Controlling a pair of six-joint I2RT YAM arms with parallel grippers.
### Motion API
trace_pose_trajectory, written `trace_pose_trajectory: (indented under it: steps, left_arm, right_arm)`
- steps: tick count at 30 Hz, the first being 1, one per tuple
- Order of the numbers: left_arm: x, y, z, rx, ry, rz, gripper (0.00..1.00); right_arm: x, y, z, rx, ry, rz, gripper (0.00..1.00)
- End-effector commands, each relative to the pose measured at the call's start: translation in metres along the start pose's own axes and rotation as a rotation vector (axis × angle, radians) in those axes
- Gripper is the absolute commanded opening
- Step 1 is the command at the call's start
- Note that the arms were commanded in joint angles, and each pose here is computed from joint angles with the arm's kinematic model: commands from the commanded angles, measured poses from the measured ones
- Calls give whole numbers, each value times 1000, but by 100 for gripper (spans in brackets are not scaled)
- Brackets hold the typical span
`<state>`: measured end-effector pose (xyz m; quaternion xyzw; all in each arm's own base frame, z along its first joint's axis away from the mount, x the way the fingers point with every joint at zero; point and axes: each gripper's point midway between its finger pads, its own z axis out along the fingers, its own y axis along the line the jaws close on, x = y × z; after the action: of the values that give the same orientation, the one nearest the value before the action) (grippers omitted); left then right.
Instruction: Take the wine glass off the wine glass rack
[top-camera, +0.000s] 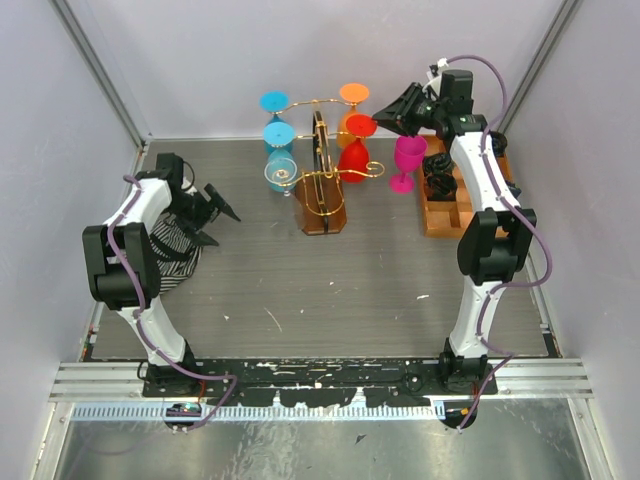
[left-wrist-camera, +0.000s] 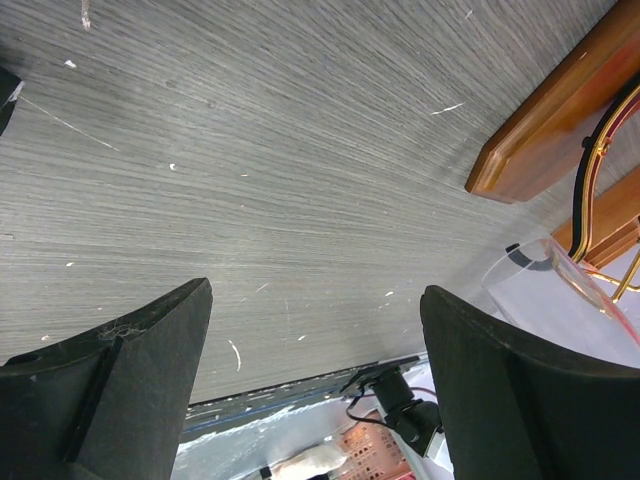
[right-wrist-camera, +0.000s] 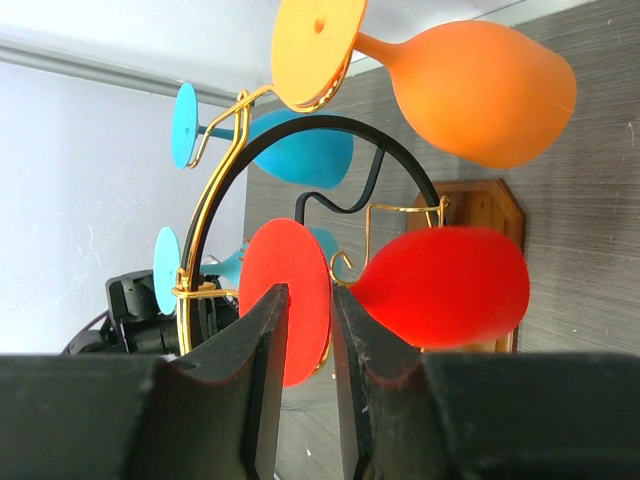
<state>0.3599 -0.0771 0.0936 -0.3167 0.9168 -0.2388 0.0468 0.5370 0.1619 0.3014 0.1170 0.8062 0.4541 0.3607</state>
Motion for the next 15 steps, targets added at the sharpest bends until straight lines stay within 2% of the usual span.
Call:
trace_pose_trajectory:
  steps: [1, 9, 12, 15]
  left_arm:
    - [8, 1, 2, 15, 29, 3, 92]
    - [6, -2, -2, 17, 16, 13, 92]
    - [6, -1, -1, 14, 19, 11, 92]
    - [7, 1, 1, 12, 24, 10, 92]
  right_arm:
    - [-10, 24, -4, -53, -25, -53, 29]
    - [-10, 25, -5, -55, -24, -63, 29]
    - [-7, 25, -4, -65, -10, -60, 27]
    - [-7, 25, -4, -69, -10, -64, 11]
